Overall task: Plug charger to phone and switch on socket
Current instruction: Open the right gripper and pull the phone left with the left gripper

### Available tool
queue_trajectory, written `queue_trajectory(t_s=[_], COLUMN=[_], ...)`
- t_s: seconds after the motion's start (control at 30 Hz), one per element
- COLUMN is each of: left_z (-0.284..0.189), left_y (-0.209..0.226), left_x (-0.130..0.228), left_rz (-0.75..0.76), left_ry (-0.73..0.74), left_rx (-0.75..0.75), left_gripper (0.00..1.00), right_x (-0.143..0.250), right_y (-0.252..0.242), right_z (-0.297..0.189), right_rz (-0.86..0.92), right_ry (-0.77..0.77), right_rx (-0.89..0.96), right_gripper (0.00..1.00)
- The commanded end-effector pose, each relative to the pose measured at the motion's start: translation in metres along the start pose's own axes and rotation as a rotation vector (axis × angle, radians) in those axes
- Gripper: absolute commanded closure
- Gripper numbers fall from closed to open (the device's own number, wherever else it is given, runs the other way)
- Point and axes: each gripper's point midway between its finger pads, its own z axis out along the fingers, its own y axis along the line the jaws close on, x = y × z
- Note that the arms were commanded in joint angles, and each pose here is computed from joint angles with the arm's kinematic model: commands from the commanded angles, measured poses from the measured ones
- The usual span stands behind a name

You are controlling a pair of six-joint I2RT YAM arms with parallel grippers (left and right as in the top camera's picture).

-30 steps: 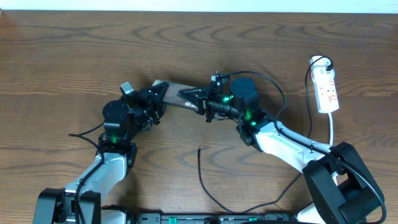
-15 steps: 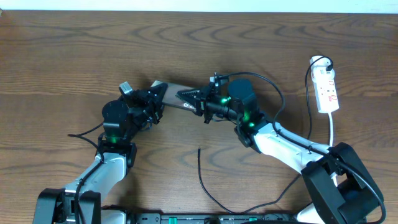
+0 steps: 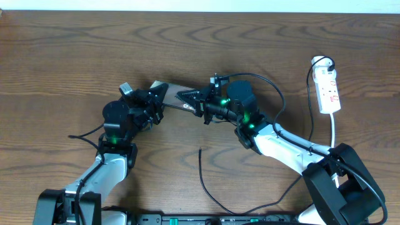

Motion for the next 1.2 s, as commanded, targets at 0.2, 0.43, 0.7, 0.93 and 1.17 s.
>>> queue_trajectory(t_s=[0.2, 0.43, 0.7, 0.93, 1.17], left_z=[0.0, 0.0, 0.0, -0.003, -0.024], left_y=[-0.007, -0.007, -0.007, -0.009, -0.016], left_x=[0.0, 0.0, -0.001, -0.012, -0.051], left_rz=[0.04, 0.04, 0.041, 0.056, 0.046], left_ry=[0.0, 0.0, -0.005, -0.041, -0.082], left_rx=[0.016, 0.016, 0.016, 0.023, 0.041], left_gripper=[0.93, 0.93, 0.93, 0.93, 0.93], right_x=[0.01, 0.01, 0.01, 0.01, 0.005], right_y=[0.013, 0.013, 0.013, 0.013, 0.014], right_z=[0.003, 0.003, 0.003, 0.003, -0.001], right_rz=[-0.025, -0.025, -0.056, -0.072, -0.109], right_ry=[0.026, 0.026, 0.025, 0.03, 0.039], right_rx=[-0.029, -0.029, -0.03, -0.029, -0.03], right_gripper=[0.98, 0.55, 0.01, 0.01, 0.01])
